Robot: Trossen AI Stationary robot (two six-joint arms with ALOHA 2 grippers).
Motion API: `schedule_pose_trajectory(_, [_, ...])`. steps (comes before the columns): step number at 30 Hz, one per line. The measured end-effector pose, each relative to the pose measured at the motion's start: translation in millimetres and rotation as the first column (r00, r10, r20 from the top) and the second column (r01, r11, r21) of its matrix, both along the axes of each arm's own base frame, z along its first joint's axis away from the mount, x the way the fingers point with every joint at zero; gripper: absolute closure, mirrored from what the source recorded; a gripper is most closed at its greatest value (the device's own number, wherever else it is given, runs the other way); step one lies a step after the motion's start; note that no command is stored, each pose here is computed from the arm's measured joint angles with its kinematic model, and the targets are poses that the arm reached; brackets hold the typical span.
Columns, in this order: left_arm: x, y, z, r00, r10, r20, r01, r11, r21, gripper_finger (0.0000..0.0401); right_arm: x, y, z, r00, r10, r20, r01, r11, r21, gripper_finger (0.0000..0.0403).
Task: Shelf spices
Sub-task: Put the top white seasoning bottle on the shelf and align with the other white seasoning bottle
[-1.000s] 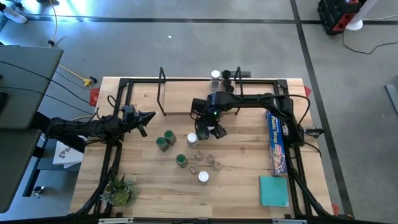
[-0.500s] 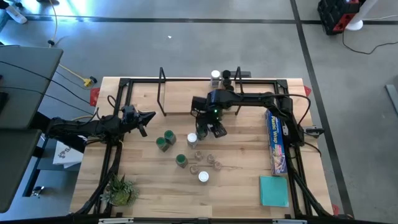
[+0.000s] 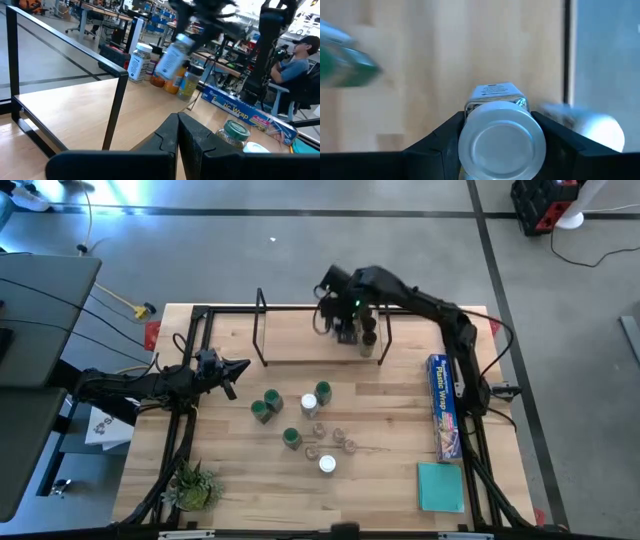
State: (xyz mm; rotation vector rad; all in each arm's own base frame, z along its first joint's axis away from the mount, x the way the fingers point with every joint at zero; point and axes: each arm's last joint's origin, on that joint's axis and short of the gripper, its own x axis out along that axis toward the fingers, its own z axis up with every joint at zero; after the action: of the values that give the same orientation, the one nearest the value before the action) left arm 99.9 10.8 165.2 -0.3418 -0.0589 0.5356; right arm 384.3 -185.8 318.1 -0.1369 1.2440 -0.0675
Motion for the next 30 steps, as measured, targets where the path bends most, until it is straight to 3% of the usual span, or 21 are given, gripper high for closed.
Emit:
schedule_pose_trajectory(5, [0.0, 0.0, 0.0, 1.0, 0.0, 0.0, 0.0, 1.0, 0.0, 0.0396, -10.5, -23.2, -19.9, 0.998, -0.057, -0.036, 0.058, 0.998, 0.026, 0.0214])
schedule_pose_trajectory(12, [0.0, 0.0, 0.0, 1.0, 0.0, 0.0, 0.0, 1.0, 0.0, 0.0396, -11.8, -26.7, -43.7, 0.995, -0.066, -0.079, 0.069, 0.997, 0.038, 0.0214])
schedule_pose_trajectory(16, [0.0, 0.0, 0.1, 1.0, -0.001, 0.0, 0.001, 1.0, 0.0, 0.0396, -8.8, -27.9, -46.0, 0.995, -0.075, -0.069, 0.074, 0.997, -0.011, 0.021])
schedule_pose_trajectory(21, [0.0, 0.0, 0.0, 1.0, 0.0, 0.0, 0.0, 1.0, 0.0, 0.0396, -6.6, -31.2, -44.8, 0.994, -0.097, -0.056, 0.092, 0.993, -0.077, 0.0157])
schedule_pose_trajectory(30, [0.0, 0.0, 0.0, 1.0, 0.0, 0.0, 0.0, 1.0, 0.0, 0.0396, -7.7, -32.1, -44.7, 0.99, -0.118, -0.081, 0.108, 0.987, -0.123, 0.0146])
